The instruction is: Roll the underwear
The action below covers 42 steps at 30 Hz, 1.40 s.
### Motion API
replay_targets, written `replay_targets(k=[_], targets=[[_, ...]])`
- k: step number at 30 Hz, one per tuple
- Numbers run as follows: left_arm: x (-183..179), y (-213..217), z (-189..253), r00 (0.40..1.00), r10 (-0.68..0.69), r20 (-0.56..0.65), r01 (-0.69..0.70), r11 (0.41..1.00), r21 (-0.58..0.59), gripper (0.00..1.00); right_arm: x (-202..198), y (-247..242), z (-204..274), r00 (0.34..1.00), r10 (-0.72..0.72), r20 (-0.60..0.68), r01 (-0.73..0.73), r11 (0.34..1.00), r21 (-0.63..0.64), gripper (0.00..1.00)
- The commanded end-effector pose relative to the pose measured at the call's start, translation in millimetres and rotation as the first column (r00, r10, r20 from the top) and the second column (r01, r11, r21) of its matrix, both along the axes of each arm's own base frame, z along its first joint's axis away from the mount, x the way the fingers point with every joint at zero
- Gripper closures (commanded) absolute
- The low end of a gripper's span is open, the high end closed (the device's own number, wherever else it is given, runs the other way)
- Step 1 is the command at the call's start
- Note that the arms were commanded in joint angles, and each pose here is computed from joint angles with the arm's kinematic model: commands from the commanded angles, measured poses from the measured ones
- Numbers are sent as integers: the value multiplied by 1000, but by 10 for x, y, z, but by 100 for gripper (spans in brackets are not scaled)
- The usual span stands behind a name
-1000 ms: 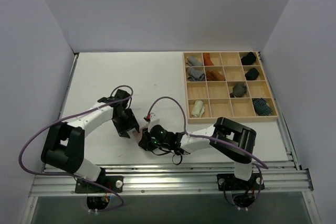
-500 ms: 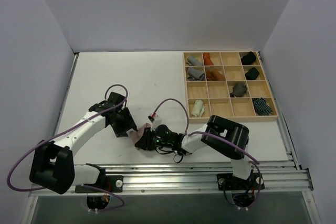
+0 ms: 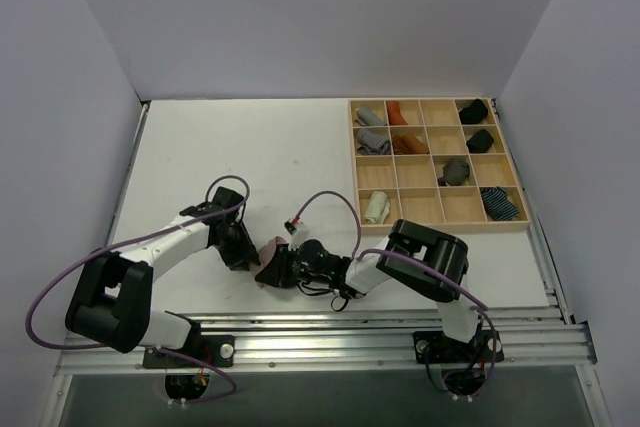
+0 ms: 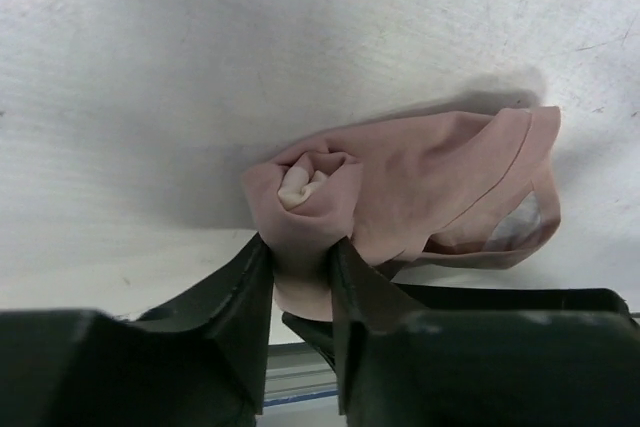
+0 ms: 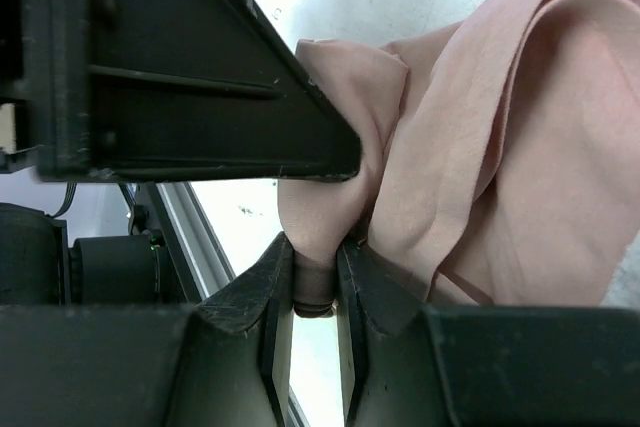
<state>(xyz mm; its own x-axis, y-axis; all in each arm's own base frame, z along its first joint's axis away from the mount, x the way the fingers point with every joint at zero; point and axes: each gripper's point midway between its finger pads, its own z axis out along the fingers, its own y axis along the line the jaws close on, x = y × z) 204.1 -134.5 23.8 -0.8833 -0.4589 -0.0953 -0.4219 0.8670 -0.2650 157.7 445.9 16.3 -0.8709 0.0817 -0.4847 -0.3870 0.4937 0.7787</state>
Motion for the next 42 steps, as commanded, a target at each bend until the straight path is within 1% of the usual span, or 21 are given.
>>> replay_targets(k=[1, 3, 4, 5, 6, 7, 9, 10, 11, 12, 13, 14, 15, 16, 18, 21, 27, 29, 31, 39, 42], targets=[[55, 15, -173, 1000, -4, -1, 4, 1000, 21, 71, -504, -845, -1057, 979, 8, -206, -99, 893, -439, 98], [14, 17, -238, 1000, -14, -23, 14, 1000, 22, 80, -469, -904, -1020, 981, -13, -191, -81, 876, -476, 91], [0, 9, -258, 999, -19, -35, 19, 1000, 20, 86, -428, -903, -934, 986, -10, -165, -73, 869, -489, 81], [-17, 9, -267, 999, -26, -40, 26, 999, 18, 88, -390, -928, -899, 989, -18, -145, -61, 854, -516, 77], [-28, -1, -265, 999, -32, -43, 32, 999, 14, 90, -357, -968, -851, 990, -26, -136, -57, 819, -571, 74], [-38, 6, -270, 998, -33, -52, 34, 999, 19, 91, -280, -959, -735, 998, -22, -59, -18, 796, -605, 67], [-60, 47, -263, 997, -31, -71, 34, 998, 44, 95, -183, -856, -510, 1000, -12, 13, 18, 753, -658, 61], [-68, 48, -269, 996, -34, -78, 38, 998, 45, 96, -89, -846, -427, 996, -14, 85, 68, 726, -684, 58], [-77, 55, -270, 996, -35, -84, 39, 998, 49, 98, -116, -773, -353, 993, 9, 116, 75, 717, -693, 57], [-73, 54, -270, 996, -36, -87, 41, 998, 51, 98, -123, -809, -320, 992, 20, 128, 80, 685, -724, 56], [-65, 45, -271, 995, -37, -94, 42, 998, 50, 98, -78, -683, -208, 988, 24, 156, 96, 694, -714, 54], [-72, 40, -276, 994, -41, -100, 46, 998, 48, 98, -62, -661, -175, 983, 39, 182, 107, 681, -724, 53], [-71, 32, -280, 993, -43, -106, 48, 998, 45, 98, -63, -720, -182, 981, 52, 186, 109, 646, -756, 53], [-56, 24, -285, 992, -46, -113, 52, 998, 46, 98, -39, -671, -147, 978, 58, 201, 119, 637, -762, 52], [-62, 15, -293, 991, -51, -124, 57, 997, 46, 98, -28, -747, -138, 968, 94, 232, 135, 583, -801, 52], [-71, 4, -309, 989, -55, -135, 62, 997, 43, 98, 27, -777, -54, 952, 120, 282, 174, 544, -821, 51], [-85, 3, -313, 985, -61, -161, 70, 996, 52, 98, -11, -521, 198, 909, 221, 353, 152, 612, -776, 51], [-103, 37, -313, 982, -62, -180, 76, 994, 75, 98, -22, -464, 216, 897, 260, 359, 132, 616, -777, 50], [-85, 37, -290, 981, -63, -183, 79, 993, 82, 98, -27, -360, 268, 886, 282, 368, 113, 638, -761, 51], [-91, 12, -240, 980, -63, -191, 78, 994, 72, 98, -19, -91, 419, 868, 289, 404, 97, 699, -709, 50], [-102, -5, -237, 977, -60, -202, 75, 995, 64, 98, 16, -31, 367, 857, 306, 415, 100, 691, -716, 50]])
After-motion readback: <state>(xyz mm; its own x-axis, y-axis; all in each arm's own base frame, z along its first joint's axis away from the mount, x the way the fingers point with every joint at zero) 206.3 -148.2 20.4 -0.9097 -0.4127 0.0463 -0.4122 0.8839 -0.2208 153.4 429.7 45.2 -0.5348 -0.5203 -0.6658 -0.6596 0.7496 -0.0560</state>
